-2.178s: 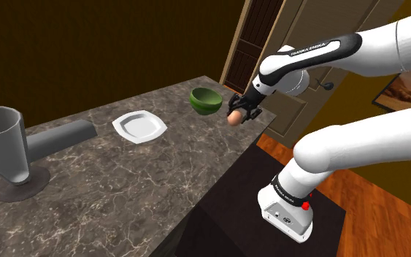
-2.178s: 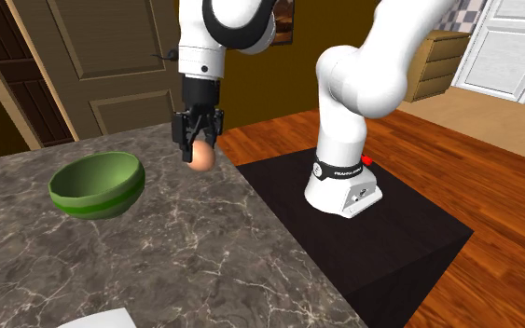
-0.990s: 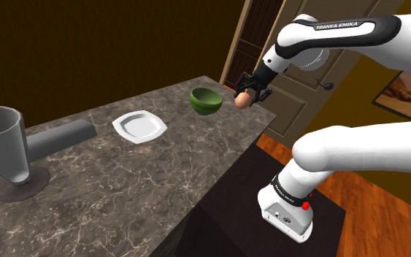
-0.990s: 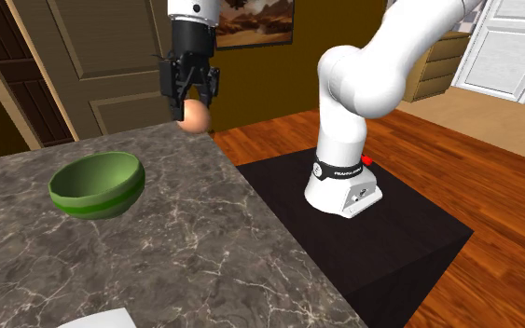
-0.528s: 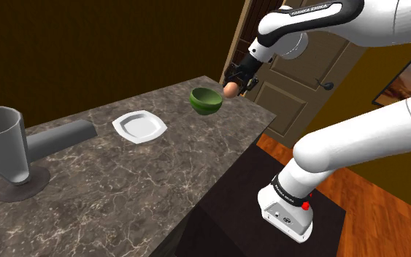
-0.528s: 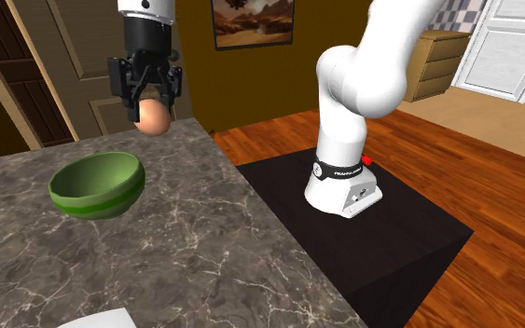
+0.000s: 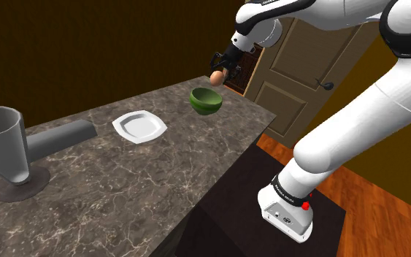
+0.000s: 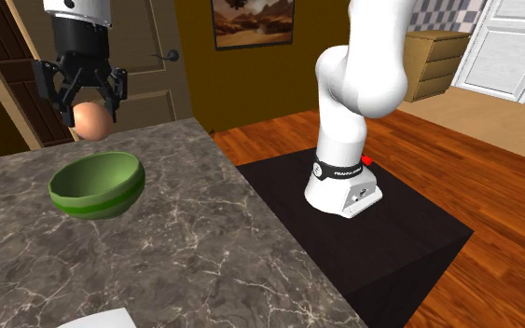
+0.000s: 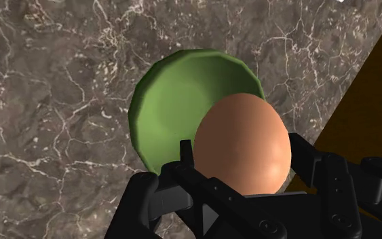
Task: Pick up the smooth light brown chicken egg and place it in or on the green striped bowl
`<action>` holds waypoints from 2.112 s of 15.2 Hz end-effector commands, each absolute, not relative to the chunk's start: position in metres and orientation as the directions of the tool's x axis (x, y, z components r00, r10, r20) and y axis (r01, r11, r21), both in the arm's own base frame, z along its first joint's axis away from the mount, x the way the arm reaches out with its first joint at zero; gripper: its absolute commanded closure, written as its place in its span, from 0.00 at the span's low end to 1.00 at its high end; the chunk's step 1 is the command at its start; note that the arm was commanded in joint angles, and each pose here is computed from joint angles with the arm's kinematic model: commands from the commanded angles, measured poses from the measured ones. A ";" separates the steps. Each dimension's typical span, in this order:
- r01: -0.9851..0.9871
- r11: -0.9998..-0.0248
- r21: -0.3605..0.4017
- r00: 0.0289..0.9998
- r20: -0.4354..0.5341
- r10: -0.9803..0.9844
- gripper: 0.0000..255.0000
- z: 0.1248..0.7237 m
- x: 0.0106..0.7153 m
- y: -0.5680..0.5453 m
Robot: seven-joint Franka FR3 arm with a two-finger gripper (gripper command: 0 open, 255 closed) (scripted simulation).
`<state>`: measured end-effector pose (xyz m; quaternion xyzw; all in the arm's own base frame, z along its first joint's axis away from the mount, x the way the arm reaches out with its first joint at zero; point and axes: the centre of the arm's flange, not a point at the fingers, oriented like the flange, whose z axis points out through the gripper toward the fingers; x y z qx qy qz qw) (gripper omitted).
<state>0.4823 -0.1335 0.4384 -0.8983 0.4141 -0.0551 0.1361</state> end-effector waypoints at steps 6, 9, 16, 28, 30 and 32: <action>-0.729 -0.620 -0.290 0.651 -0.014 -0.759 1.00 0.415 0.511 -0.136; -0.729 -0.620 -0.290 0.651 -0.014 -0.759 1.00 0.399 0.511 -0.136; -0.729 -0.620 -0.290 0.651 -0.014 -0.759 1.00 0.366 0.511 -0.136; -0.729 -0.620 -0.290 0.651 -0.014 -0.759 0.00 0.366 0.511 -0.136; -0.729 -0.620 -0.290 0.651 -0.014 -0.759 0.00 0.378 0.508 -0.139; -0.729 -0.620 -0.290 0.651 -0.014 -0.759 0.00 0.404 0.503 -0.144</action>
